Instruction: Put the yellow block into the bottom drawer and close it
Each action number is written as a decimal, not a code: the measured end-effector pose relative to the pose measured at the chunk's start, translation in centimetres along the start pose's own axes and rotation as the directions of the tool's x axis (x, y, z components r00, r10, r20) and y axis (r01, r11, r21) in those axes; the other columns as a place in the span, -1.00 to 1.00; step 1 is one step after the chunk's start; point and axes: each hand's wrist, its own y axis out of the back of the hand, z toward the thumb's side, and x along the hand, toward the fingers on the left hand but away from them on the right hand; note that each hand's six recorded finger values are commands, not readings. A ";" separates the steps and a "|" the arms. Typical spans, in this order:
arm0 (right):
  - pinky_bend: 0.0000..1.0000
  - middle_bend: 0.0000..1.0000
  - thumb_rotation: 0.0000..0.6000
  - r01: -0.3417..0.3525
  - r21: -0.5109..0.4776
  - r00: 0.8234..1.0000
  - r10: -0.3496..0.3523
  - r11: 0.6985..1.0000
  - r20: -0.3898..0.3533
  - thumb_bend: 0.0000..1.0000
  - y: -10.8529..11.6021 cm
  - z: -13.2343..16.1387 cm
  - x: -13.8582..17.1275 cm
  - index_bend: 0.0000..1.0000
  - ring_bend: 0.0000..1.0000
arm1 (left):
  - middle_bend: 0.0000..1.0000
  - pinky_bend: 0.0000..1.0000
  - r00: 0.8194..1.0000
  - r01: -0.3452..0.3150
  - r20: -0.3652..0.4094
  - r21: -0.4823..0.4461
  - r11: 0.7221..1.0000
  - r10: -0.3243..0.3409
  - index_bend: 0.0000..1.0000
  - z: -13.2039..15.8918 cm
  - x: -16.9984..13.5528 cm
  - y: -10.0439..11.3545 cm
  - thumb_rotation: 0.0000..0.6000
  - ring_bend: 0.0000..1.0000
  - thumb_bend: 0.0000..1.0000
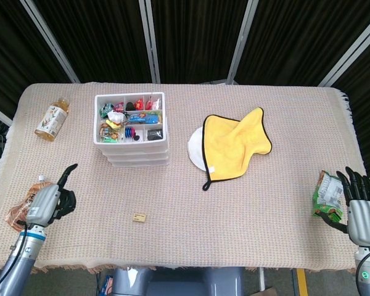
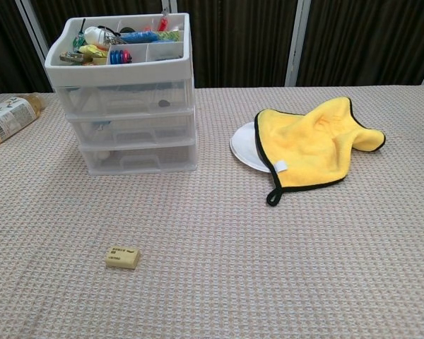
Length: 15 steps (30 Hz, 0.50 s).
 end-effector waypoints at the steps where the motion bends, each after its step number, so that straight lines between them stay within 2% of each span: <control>1: -1.00 -1.00 1.00 0.000 0.000 1.000 0.000 1.000 0.000 -0.89 0.0 0.0 0.0 -0.82 -1.00 | 0.87 0.31 1.000 0.023 -0.013 -0.033 0.999 -0.023 -1.00 0.1 0.2 -0.4 1.00 0.71 0.68; 4: -1.00 -1.00 1.00 -0.001 -0.002 1.000 0.001 1.000 -0.001 -0.89 0.0 0.0 0.0 -0.82 -1.00 | 0.89 0.32 0.993 0.092 -0.060 -0.145 0.985 -0.101 -1.00 0.4 1.1 -1.8 1.00 0.73 0.73; 7: -1.00 -1.00 1.00 -0.001 -0.002 1.000 0.001 1.000 -0.002 -0.90 0.0 0.0 0.0 -0.82 -1.00 | 0.90 0.34 0.979 0.144 -0.102 -0.256 0.956 -0.175 -1.00 0.6 2.0 -3.2 1.00 0.73 0.76; 11: -1.00 -1.00 1.00 -0.002 -0.004 1.000 0.002 1.000 -0.002 -0.89 0.0 0.0 0.0 -0.82 -1.00 | 0.90 0.34 0.959 0.182 -0.136 -0.382 0.906 -0.250 -1.00 1.4 3.5 -4.8 1.00 0.74 0.78; 15: -1.00 -1.00 1.00 -0.003 -0.007 1.000 0.003 1.000 -0.003 -0.90 0.0 0.0 0.0 -0.82 -1.00 | 0.91 0.35 0.938 0.202 -0.147 -0.504 0.839 -0.315 -1.00 2.8 5.0 -6.4 1.00 0.75 0.79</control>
